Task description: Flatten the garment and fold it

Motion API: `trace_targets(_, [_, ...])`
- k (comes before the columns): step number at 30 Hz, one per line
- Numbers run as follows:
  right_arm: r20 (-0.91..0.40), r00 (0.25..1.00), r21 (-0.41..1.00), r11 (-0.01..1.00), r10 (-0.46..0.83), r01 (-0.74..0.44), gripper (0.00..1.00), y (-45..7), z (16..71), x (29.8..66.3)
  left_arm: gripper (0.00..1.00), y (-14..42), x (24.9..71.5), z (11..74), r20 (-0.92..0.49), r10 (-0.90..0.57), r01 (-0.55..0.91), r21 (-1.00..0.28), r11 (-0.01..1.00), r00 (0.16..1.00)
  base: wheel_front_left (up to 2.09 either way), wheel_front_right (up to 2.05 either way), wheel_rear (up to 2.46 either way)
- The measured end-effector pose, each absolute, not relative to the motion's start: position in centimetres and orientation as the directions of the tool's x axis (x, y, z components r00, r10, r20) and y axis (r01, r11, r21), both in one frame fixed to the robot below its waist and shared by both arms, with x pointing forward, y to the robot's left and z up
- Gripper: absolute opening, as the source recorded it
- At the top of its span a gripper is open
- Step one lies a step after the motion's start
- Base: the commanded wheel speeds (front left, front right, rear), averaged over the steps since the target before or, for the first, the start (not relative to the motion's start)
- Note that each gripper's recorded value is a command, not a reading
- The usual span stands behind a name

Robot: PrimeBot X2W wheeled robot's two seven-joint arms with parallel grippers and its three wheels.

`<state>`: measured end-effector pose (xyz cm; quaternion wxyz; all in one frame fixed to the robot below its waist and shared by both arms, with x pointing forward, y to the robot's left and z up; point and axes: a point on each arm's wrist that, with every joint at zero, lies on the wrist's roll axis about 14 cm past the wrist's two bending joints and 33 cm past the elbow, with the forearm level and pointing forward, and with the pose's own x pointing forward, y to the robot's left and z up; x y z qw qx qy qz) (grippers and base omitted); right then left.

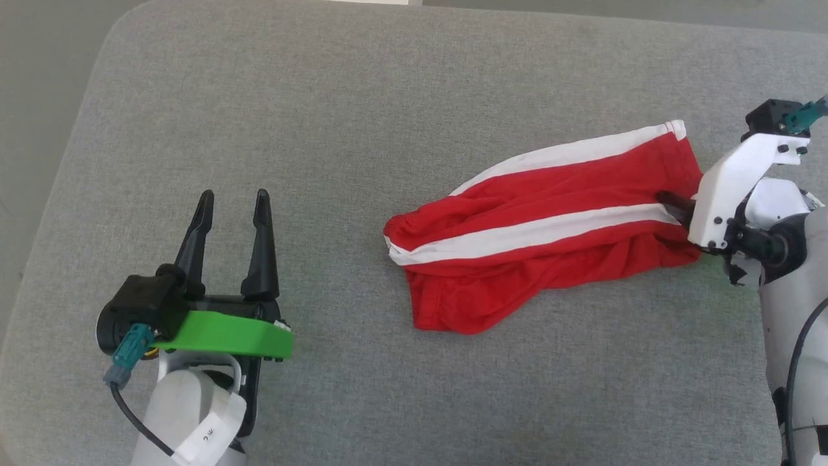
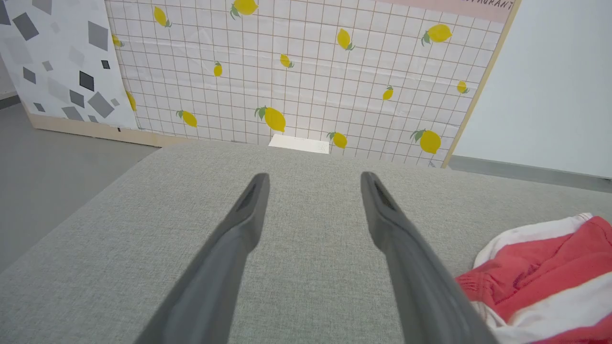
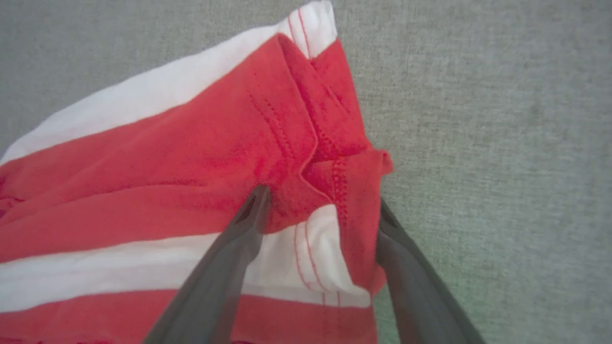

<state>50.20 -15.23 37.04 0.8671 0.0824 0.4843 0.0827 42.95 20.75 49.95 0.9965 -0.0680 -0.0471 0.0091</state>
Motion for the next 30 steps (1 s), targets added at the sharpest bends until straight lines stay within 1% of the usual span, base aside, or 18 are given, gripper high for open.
trace_targets(2, [-0.823,0.52,0.232,0.971,0.23,-0.062,0.18,-15.1,37.2,50.3,1.0,20.7,43.0,49.9,0.091,0.024,-0.011,-0.137,0.991,0.996,0.0,0.0,0.0])
trace_targets(3, [-0.82,0.524,0.232,0.971,0.23,-0.063,0.0,-15.1,37.3,50.3,1.0,20.7,43.0,49.9,0.09,0.023,-0.01,-0.137,0.99,0.996,0.0,0.0,0.0])
trace_targets(10, [-0.771,0.599,0.243,0.969,0.216,-0.037,0.0,-15.9,37.9,50.0,1.0,20.3,42.9,50.1,0.096,0.015,-0.001,-0.142,0.99,0.995,0.0,0.0,0.0])
trace_targets(14, [-0.742,0.652,0.208,0.978,0.156,0.002,0.0,-18.4,38.5,49.2,1.0,20.0,42.7,50.2,0.095,0.007,0.007,-0.148,0.989,0.995,0.0,0.0,0.0])
trace_targets(18, [-0.701,0.712,0.122,0.99,0.037,0.068,0.0,-22.7,39.8,48.2,1.0,19.6,42.0,50.0,0.084,-0.001,0.014,-0.156,0.988,0.996,0.0,0.0,0.0])
trace_targets(24, [-0.653,0.739,-0.081,0.985,-0.169,0.154,0.0,-29.4,41.7,45.3,1.0,18.7,41.3,50.4,0.092,-0.024,0.039,-0.166,0.985,0.995,0.0,0.0,0.0])
trace_targets(27, [-0.612,0.76,-0.15,0.975,-0.221,0.163,0.0,-30.8,42.9,44.5,1.0,18.3,41.2,50.5,0.095,-0.034,0.05,-0.169,0.984,0.995,0.0,0.0,0.0])
trace_targets(30, [-0.563,0.795,-0.208,0.969,-0.228,0.131,0.0,-30.6,44.6,44.7,1.0,18.1,40.9,50.6,0.096,-0.041,0.057,-0.17,0.984,0.995,0.0,0.0,0.0])
